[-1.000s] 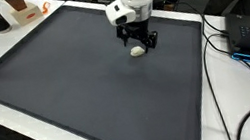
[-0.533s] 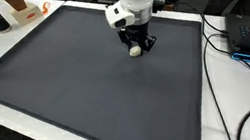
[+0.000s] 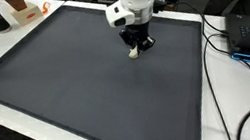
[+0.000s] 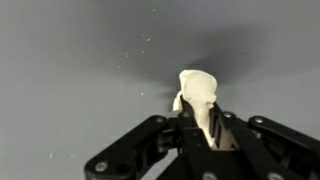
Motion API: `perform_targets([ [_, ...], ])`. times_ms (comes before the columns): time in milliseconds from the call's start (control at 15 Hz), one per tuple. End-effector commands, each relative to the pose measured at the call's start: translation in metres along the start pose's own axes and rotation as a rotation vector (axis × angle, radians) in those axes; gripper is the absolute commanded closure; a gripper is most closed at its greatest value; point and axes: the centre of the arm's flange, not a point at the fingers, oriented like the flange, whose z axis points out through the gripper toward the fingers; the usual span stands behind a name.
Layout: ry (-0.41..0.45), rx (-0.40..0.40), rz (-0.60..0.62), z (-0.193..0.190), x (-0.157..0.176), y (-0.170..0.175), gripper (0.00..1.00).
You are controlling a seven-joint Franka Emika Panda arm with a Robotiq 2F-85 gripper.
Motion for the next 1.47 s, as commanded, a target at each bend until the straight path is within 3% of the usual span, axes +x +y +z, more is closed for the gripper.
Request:
perform_targets([
  [0, 0.005, -0.009, 0.023, 0.006, 0.000, -0.003, 0.97],
  [200, 0.006, -0.020, 0.016, 0.005, -0.001, -0.003, 0.96],
  [267, 0.010, -0.011, 0.020, 0.004, -0.001, -0.004, 0.60],
  [400, 0.008, -0.017, 0.020, 0.003, -0.002, -0.004, 0.57],
  [933, 0.010, -0.011, 0.031, 0.000, -0.002, -0.004, 0.00],
  [1400, -0.003, -0.043, -0.015, -0.017, -0.013, -0.010, 0.00],
])
